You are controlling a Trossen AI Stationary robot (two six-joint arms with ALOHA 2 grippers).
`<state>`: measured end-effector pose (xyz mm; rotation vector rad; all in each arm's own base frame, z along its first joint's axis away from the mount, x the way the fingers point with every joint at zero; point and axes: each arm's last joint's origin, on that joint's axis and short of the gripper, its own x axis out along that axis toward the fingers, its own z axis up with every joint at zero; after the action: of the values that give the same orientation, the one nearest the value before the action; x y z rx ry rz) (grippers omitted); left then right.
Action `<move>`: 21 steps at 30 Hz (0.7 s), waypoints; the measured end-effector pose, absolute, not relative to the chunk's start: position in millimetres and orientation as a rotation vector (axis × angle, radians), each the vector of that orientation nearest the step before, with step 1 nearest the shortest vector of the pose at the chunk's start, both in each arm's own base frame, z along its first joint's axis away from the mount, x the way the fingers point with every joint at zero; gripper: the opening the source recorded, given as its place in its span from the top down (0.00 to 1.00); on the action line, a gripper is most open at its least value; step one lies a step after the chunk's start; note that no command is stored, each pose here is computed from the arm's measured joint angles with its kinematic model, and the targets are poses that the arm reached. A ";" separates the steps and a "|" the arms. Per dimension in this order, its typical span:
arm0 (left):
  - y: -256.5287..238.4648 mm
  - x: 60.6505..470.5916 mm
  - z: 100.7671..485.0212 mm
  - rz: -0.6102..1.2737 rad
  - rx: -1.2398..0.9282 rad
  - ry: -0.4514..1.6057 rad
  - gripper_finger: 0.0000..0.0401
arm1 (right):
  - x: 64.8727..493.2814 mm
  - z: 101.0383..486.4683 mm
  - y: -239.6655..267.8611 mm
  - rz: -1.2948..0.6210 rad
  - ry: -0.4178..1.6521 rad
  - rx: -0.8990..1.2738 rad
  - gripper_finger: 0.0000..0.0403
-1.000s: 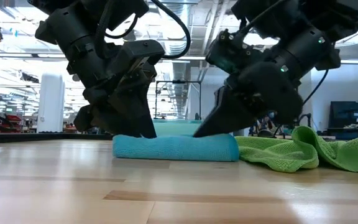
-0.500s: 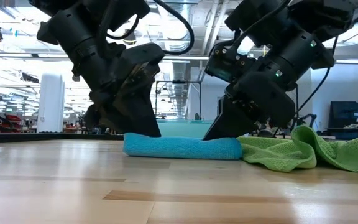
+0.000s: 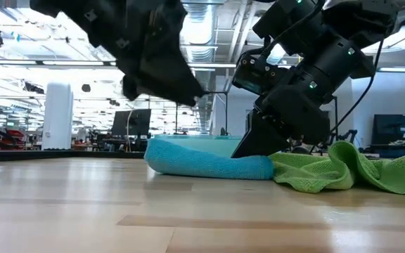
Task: Roll microfiber towels into tight, uniform cylinder then place into a basket
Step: Roll the blue microfiber cloth
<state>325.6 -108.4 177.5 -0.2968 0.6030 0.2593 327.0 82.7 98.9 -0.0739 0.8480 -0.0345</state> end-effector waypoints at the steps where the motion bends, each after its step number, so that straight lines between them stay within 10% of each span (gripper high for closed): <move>1: -110.9 327.9 174.2 0.245 -0.282 0.594 0.69 | 327.0 98.8 82.6 -0.035 0.848 -0.076 0.97; 21: -88.6 351.5 107.2 0.344 -0.341 0.682 0.69 | 326.8 98.1 82.8 -0.020 0.853 -0.094 0.97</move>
<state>351.5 -88.6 107.2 -0.3409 0.6818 0.3441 326.8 82.8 98.1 -0.0940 0.8527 -0.0201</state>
